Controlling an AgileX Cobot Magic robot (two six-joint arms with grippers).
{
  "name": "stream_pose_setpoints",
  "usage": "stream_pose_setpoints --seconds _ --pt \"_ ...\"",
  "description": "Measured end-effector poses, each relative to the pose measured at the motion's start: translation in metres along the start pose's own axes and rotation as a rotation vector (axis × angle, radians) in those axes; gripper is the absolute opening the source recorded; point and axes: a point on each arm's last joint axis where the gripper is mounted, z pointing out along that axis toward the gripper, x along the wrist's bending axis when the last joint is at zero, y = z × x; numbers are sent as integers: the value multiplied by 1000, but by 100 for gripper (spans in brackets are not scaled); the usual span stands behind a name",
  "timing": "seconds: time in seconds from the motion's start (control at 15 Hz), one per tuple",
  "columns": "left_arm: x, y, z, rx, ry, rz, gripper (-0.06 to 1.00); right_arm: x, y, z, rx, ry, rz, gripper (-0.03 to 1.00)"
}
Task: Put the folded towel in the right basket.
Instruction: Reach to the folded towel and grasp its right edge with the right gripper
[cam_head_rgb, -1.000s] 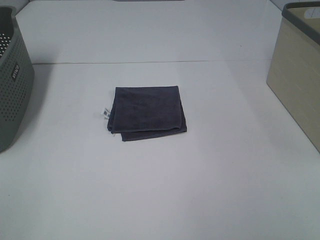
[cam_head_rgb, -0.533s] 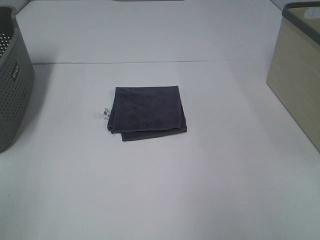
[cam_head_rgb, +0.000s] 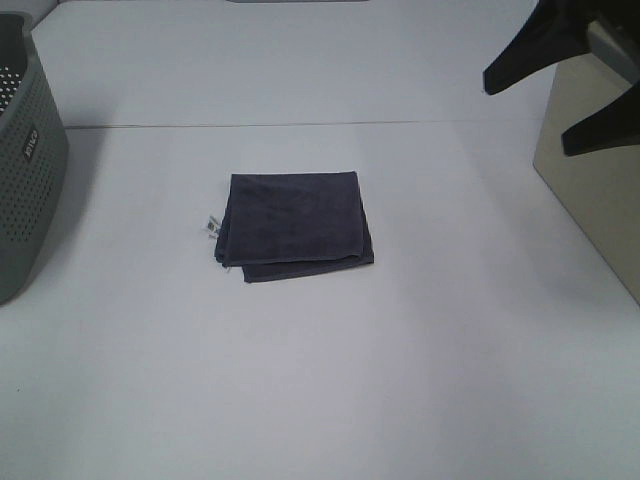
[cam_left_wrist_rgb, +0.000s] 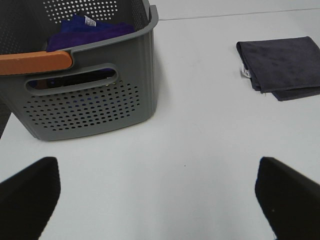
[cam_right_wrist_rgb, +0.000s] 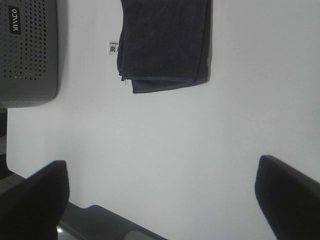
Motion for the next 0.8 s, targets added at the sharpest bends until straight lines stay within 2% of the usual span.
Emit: stream_pose_setpoints --seconds 0.13,0.27,0.4,0.53,0.8 --pt "0 0 0 0 0 0 99 -10 20 47 70 3 3 96" --pt "0 0 0 0 0 0 99 -4 39 89 113 -11 -50 96" --pt "0 0 0 0 0 0 99 -5 55 113 126 -8 -58 96" --pt "0 0 0 0 0 0 99 -17 73 142 139 -12 -42 96" --pt "0 0 0 0 0 0 99 -27 85 226 208 -6 -48 96"
